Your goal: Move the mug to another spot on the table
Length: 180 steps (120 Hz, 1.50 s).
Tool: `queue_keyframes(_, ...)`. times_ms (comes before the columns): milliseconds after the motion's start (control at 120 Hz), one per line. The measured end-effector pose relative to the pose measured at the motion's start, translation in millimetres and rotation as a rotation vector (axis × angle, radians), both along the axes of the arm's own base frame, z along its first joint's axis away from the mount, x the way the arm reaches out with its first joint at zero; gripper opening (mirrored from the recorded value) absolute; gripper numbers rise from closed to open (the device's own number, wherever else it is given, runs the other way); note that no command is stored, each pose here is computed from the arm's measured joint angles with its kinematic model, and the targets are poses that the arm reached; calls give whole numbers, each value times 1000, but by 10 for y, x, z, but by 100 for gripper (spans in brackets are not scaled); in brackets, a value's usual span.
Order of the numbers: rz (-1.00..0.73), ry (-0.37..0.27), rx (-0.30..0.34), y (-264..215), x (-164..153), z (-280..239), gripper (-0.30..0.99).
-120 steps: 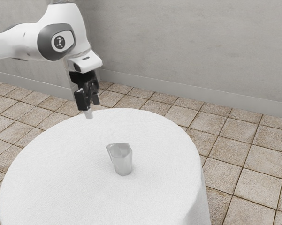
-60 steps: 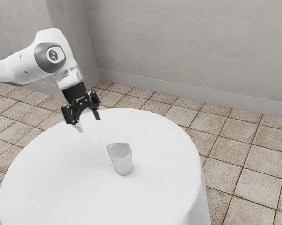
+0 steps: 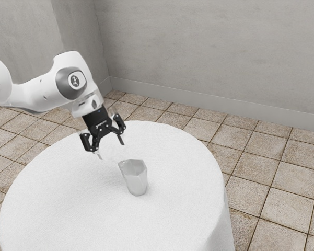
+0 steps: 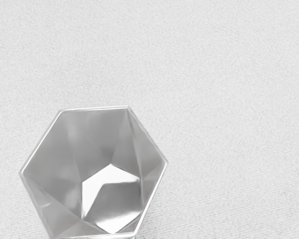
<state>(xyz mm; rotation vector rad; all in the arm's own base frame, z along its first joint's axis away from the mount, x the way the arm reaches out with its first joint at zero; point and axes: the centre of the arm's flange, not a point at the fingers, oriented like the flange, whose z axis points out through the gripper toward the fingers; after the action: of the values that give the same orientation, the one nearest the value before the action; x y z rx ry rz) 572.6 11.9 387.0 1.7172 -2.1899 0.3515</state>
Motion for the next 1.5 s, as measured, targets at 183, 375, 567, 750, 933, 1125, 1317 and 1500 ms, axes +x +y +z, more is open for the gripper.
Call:
queue_keyframes(183,-12,-26,-20,22,95,-314,62)
queue_keyframes(375,-18,-45,-34,65,162,-569,54)
queue_keyframes(567,-36,-59,-32,101,198,-768,51)
queue_keyframes(750,-42,-72,-38,112,222,-883,49)
queue_keyframes(933,-35,-79,-56,110,191,-955,44)
queue_keyframes(1125,-30,-87,-68,108,146,-974,36)
queue_keyframes(1317,-27,-96,-79,104,122,-960,29)
queue_keyframes(1500,-25,-98,-87,96,100,-979,24)
